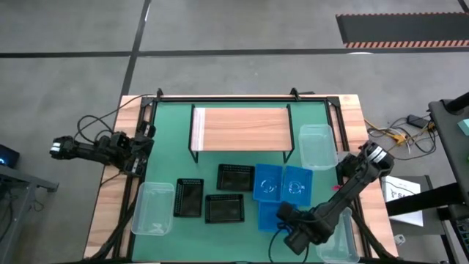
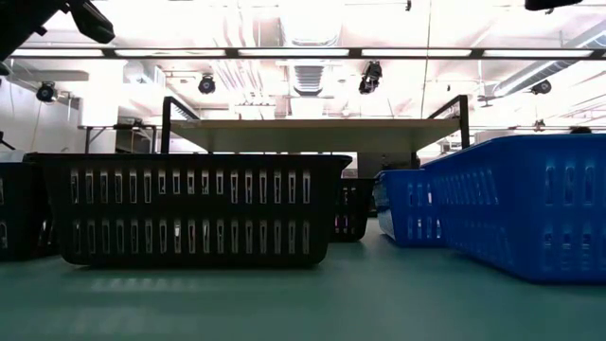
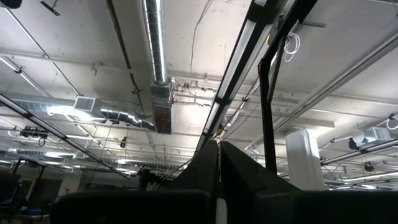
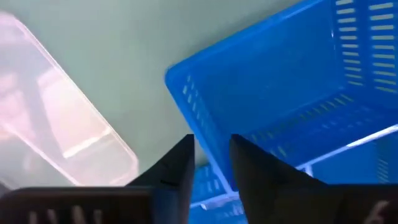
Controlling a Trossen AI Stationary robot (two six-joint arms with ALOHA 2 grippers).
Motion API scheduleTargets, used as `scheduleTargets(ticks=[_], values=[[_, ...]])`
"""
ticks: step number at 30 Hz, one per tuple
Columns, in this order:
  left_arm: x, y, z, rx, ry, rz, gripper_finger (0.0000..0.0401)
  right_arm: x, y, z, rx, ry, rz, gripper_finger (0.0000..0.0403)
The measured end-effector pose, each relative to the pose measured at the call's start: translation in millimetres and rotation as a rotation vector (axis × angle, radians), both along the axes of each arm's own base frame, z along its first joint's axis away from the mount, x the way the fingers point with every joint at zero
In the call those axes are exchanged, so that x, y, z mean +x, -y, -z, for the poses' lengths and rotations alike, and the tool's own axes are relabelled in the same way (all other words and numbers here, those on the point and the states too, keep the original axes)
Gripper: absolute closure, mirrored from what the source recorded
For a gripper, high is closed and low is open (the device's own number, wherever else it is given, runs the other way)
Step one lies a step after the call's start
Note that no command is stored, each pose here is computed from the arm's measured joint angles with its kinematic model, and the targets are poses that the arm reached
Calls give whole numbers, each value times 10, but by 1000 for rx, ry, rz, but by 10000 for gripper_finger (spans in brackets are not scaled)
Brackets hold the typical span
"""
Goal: Stack baskets on shelf by color
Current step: Put the bottom blue bin on the shelf
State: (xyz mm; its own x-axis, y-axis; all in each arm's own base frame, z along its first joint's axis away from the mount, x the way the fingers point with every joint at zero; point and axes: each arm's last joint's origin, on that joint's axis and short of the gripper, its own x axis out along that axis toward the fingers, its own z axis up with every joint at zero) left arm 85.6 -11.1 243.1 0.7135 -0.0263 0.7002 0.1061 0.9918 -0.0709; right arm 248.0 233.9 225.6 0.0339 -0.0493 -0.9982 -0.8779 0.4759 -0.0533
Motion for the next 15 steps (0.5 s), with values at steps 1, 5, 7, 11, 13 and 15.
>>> scheduleTargets(ticks=[1,5,7,11,13,15], values=[[0,0,0,0,0,0,401,1,1,4,-4,-2,-25,292],[7,1,4,0,-5,0,401,17,-2,65,-22,-17,-120,266],[11,2,5,1,-8,0,401,19,-6,115,-31,-33,-142,259],[11,2,5,1,-8,1,401,34,0,176,-44,-52,-166,255],[11,2,6,1,-8,0,401,41,-2,201,-47,-58,-177,255],[11,2,6,0,-8,1,401,49,8,215,-48,-61,-196,255]])
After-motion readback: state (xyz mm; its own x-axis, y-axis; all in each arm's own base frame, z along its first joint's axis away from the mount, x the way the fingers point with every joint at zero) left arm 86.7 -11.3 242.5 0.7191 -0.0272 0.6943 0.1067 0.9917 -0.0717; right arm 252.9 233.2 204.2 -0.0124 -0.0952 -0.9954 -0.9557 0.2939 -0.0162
